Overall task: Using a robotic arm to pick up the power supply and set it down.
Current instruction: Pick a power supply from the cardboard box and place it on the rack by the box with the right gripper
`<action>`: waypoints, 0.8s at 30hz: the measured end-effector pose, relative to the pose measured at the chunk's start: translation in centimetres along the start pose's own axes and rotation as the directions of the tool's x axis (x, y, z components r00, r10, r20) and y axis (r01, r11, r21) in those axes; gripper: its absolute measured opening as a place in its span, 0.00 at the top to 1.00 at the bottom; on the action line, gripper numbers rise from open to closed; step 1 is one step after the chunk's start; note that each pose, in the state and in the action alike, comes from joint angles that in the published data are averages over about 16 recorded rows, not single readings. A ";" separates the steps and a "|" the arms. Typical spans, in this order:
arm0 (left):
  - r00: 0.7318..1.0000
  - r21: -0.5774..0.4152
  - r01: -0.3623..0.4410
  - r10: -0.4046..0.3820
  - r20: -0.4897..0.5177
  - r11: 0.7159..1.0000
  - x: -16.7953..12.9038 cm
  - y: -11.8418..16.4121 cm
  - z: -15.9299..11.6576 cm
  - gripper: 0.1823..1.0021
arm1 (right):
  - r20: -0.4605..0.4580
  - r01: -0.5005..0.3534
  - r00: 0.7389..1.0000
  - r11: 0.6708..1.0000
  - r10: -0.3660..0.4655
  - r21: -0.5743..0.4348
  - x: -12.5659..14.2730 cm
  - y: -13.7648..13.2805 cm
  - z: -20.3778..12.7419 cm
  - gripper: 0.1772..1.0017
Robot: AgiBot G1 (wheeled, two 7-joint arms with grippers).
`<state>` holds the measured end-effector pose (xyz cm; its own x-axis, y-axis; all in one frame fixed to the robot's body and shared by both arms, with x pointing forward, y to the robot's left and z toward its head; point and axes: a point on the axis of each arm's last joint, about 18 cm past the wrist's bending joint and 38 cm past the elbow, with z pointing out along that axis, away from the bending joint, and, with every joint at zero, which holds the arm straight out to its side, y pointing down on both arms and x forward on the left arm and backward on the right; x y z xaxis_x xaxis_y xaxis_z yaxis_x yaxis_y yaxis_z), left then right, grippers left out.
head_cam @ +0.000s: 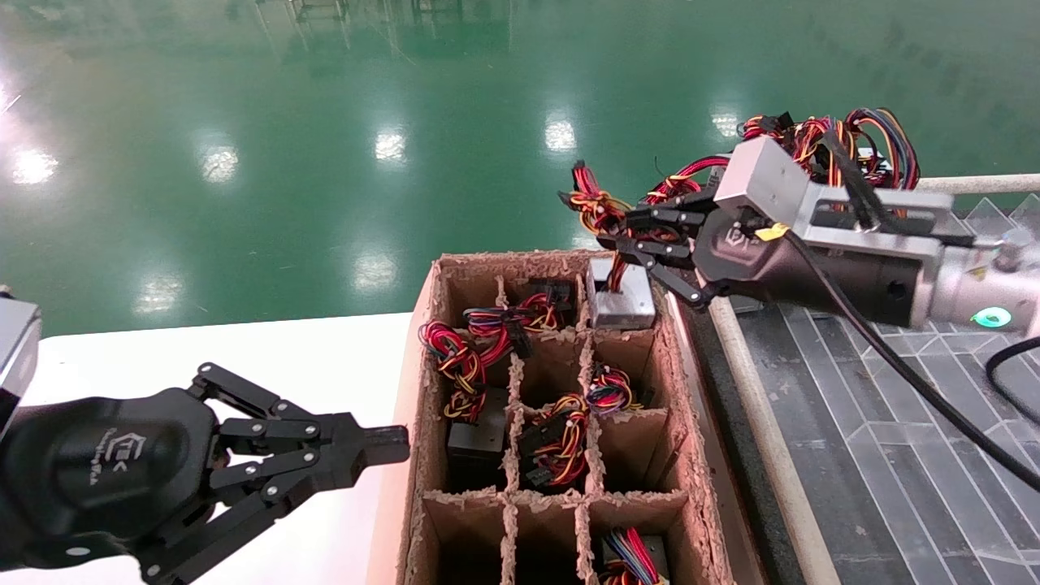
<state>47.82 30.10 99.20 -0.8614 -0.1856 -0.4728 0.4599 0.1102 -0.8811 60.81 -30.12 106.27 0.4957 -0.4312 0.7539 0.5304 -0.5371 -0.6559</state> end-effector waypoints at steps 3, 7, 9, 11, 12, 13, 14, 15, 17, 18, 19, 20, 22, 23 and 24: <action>1.000 0.000 0.000 0.000 0.000 1.000 0.0 0.0 0.0 0.99 | -0.010 0.100 0.995 0.995 -0.100 0.004 0.8 -1.9 -0.8 0.87; 1.000 0.000 0.000 0.000 0.000 1.000 0.0 0.0 0.0 0.99 | -0.029 0.241 0.970 0.971 -0.241 -0.012 1.9 -4.2 -1.9 0.87; 1.000 0.000 0.000 0.000 0.000 1.000 0.0 0.0 0.0 0.99 | -0.042 0.304 0.951 0.952 -0.305 -0.025 2.5 -5.3 -2.5 0.87; 1.000 0.000 0.000 0.000 0.000 1.000 0.0 0.0 0.0 0.99 | -0.057 0.364 0.929 0.931 -0.366 -0.039 3.1 -6.4 -3.1 0.87; 1.000 0.000 0.000 0.000 0.000 1.000 0.0 0.0 0.0 0.99 | -0.066 0.391 0.917 0.919 -0.394 -0.047 3.4 -6.9 -3.4 0.87; 1.000 0.000 0.000 0.000 0.000 1.000 0.0 0.0 0.0 0.99 | -0.075 0.418 0.904 0.907 -0.421 -0.054 3.7 -7.4 -3.7 0.87; 1.000 0.000 0.000 0.000 0.000 1.000 0.0 0.0 0.0 0.99 | -0.085 0.443 0.890 0.894 -0.447 -0.062 3.9 -7.8 -4.1 0.87; 1.000 0.000 0.000 0.000 0.000 1.000 0.0 0.0 0.0 0.99 | -0.095 0.466 0.877 0.882 -0.471 -0.070 4.2 -8.3 -4.4 0.87; 1.000 0.000 0.000 0.000 0.000 1.000 0.0 0.0 0.0 0.99 | -0.113 0.505 0.851 0.859 -0.512 -0.086 4.8 -9.0 -5.1 0.87; 1.000 0.000 0.000 0.000 0.000 1.000 0.0 0.0 0.0 0.99 | -0.123 0.521 0.840 0.848 -0.529 -0.095 5.0 -9.3 -5.4 0.88; 1.000 0.000 0.000 0.000 0.000 1.000 0.0 0.0 0.0 0.99 | -0.131 0.534 0.829 0.839 -0.544 -0.102 5.3 -9.6 -5.7 0.88; 1.000 0.000 0.000 0.000 0.000 1.000 0.0 0.0 0.0 0.99 | -0.140 0.545 0.819 0.831 -0.556 -0.110 5.5 -9.8 -6.1 0.88; 1.000 0.000 0.000 0.000 0.000 1.000 0.0 0.0 0.0 0.99 | -0.155 0.563 0.803 0.818 -0.576 -0.123 5.9 -10.2 -6.7 0.88; 1.000 0.000 0.000 0.000 0.000 1.000 0.0 0.0 0.0 0.99 | -0.162 0.570 0.795 0.812 -0.584 -0.129 6.1 -10.4 -7.0 0.88; 1.000 0.000 0.000 0.000 0.000 1.000 0.0 0.0 0.0 0.99 | -0.169 0.576 0.788 0.806 -0.592 -0.135 6.3 -10.5 -7.4 0.88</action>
<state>47.82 30.10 99.20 -0.8614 -0.1856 -0.4728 0.4599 0.1102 -0.8811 53.29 -32.54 118.17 -0.0392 -0.1447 0.9887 0.6204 -0.7791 -0.0895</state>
